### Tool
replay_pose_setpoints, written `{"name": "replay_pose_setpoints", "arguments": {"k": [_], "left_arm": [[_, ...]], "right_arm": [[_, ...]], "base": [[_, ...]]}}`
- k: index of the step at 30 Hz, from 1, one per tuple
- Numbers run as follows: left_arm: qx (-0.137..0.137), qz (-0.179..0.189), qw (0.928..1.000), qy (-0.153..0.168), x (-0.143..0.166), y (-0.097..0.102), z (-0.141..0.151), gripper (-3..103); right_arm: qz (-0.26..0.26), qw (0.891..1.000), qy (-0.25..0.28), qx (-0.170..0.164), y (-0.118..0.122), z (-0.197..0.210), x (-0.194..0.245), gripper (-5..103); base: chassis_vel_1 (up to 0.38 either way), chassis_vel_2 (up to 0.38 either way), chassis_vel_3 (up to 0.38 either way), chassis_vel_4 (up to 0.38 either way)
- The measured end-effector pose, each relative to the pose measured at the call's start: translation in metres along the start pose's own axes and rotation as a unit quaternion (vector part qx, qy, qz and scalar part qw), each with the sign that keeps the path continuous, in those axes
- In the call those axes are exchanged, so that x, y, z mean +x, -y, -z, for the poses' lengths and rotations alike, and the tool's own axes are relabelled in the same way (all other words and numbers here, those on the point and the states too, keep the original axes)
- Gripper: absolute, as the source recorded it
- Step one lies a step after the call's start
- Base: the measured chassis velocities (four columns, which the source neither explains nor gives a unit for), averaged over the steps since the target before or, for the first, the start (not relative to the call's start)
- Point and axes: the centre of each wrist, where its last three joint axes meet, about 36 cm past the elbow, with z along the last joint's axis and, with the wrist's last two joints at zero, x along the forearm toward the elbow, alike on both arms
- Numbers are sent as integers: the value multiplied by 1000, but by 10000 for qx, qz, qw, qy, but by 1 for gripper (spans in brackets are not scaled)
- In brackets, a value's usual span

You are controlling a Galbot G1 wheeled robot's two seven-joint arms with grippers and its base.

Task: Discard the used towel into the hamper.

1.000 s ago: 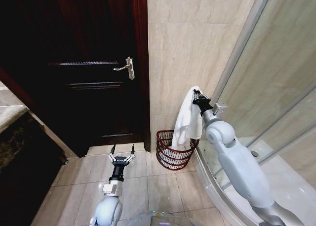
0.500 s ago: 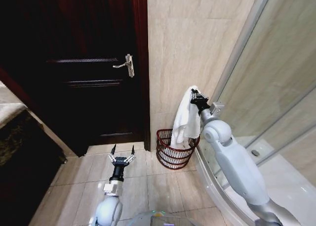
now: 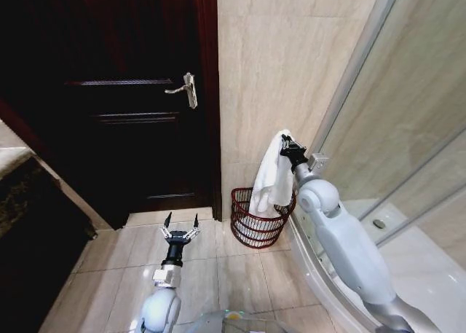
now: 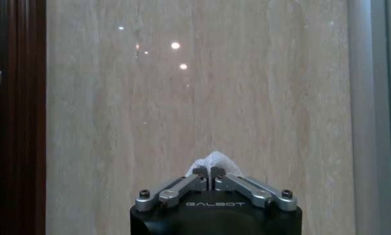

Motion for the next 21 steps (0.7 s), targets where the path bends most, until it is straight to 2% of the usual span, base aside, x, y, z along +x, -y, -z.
{"name": "replay_pose_setpoints", "arguments": {"k": [13,21], "left_arm": [[39,30,10000,64,-2,1,0,100],[40,4,10000,70,-3,3,0,100]], "right_arm": [[8,10000,-39,50,4,-8,2,2],[42,10000,-22,81,5,-9,11,2]], "base": [[0,0,0,0],[-87,84,93,-101]]}}
